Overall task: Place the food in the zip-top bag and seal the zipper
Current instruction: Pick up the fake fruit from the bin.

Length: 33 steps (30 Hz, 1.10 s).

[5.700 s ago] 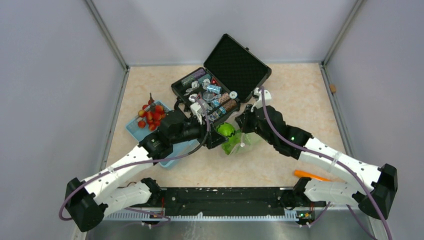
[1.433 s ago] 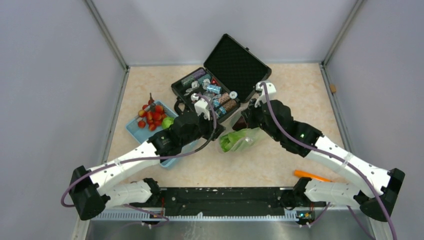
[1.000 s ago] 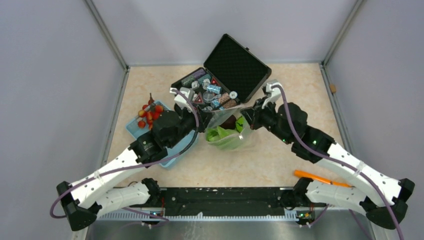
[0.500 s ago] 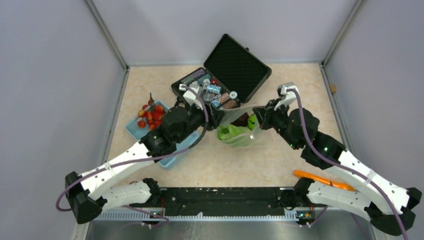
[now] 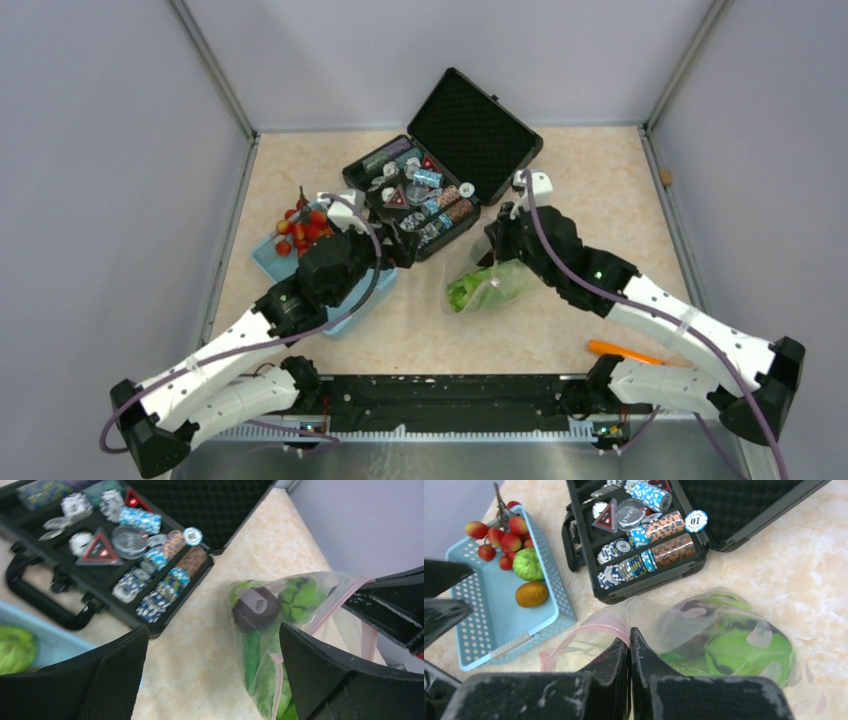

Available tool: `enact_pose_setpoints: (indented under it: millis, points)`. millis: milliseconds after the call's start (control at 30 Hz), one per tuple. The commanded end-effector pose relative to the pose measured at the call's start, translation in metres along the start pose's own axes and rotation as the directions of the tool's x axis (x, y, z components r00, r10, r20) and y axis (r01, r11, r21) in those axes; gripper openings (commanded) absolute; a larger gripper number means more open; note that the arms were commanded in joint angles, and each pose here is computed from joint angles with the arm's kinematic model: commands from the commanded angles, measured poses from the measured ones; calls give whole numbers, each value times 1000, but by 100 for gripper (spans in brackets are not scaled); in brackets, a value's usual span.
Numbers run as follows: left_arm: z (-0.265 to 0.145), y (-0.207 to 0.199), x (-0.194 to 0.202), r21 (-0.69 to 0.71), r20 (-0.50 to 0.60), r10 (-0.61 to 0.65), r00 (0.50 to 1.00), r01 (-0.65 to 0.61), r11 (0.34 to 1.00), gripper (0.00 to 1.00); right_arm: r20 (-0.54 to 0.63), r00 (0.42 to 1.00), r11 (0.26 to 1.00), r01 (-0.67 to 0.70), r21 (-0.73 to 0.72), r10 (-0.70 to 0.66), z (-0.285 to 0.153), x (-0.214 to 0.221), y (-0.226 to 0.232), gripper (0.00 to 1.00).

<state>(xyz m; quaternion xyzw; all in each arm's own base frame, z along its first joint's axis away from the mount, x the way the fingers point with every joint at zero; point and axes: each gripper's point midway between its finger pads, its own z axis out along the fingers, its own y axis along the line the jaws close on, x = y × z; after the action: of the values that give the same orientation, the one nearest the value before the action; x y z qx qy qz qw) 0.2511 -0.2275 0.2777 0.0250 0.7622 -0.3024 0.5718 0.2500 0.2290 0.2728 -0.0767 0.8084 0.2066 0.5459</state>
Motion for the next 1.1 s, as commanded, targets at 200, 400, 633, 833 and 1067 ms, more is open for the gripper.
enact_pose_setpoints:
  millis: [200, 400, 633, 833, 1067]
  points:
    - [-37, 104, 11, -338, 27, -105, 994, 108, 935, 99, -11, 996, 988, -84, -129, 84, 12, 1, 32, 0]
    - [-35, 140, 31, -438, -43, -180, 983, 143, 887, 99, 4, 994, 984, -105, -142, 107, 6, -2, 31, 1]
    - [-35, 168, 53, -538, -52, -243, 969, 178, 824, 99, 3, 994, 983, -104, -149, 106, 3, -2, 31, 2]
    - [-32, 188, 73, -592, -86, -307, 948, 199, 781, 99, 34, 991, 977, -121, -174, 129, -4, -11, 33, 2]
    - [-27, 199, 93, -601, -108, -373, 922, 238, 763, 99, 26, 992, 980, -116, -161, 122, -2, -9, 32, 3]
